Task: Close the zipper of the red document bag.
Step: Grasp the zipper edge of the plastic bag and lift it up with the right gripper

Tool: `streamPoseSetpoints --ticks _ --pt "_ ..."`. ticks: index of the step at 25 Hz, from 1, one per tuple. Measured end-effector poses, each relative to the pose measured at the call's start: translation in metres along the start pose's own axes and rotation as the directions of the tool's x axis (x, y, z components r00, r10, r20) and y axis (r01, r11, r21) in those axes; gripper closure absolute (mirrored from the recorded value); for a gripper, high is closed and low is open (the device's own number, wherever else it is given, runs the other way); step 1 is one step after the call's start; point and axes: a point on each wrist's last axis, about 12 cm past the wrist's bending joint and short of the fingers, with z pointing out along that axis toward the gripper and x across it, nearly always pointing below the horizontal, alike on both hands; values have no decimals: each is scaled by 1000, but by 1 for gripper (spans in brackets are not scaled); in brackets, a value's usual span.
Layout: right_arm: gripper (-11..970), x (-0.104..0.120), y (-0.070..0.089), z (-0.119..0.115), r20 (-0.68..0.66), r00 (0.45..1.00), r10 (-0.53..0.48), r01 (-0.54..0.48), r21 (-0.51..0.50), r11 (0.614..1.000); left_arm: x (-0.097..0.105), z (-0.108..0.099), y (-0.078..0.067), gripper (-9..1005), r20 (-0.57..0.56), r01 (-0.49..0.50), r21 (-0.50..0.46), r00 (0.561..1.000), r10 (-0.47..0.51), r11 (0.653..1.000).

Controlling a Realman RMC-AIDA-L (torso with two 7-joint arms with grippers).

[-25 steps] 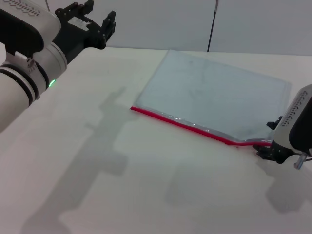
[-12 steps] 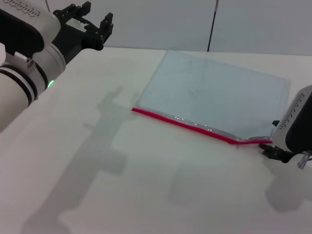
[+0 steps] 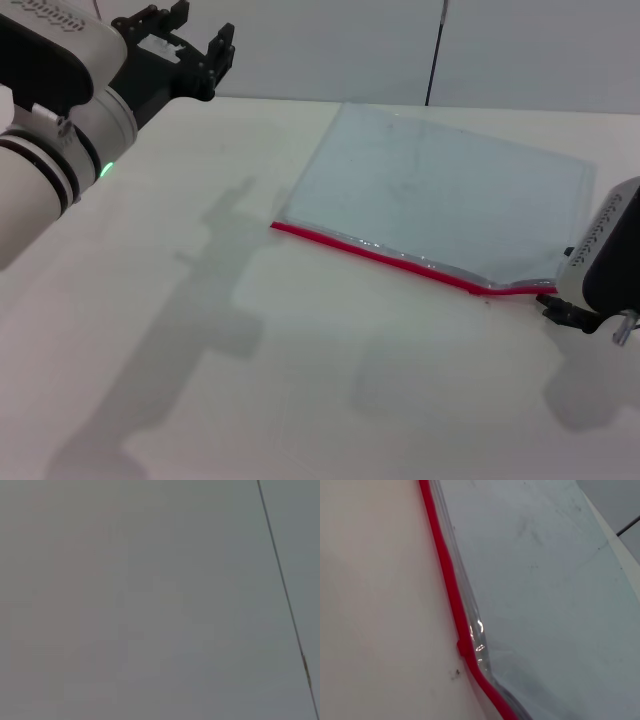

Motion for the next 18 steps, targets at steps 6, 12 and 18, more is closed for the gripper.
streamPoseSetpoints --ticks 6,12,18 --pt "294 -2 -2 8 -16 1000 -14 14 -12 1000 0 1 -2 473 1 0 5 1000 0 1000" --pt "298 -7 -5 11 -13 1000 -27 27 -12 1000 0 1 -2 473 0 0 6 1000 0 1000" --pt "302 -16 -8 10 12 999 -34 34 5 999 0 1 -2 473 -1 0 7 1000 0 1000"
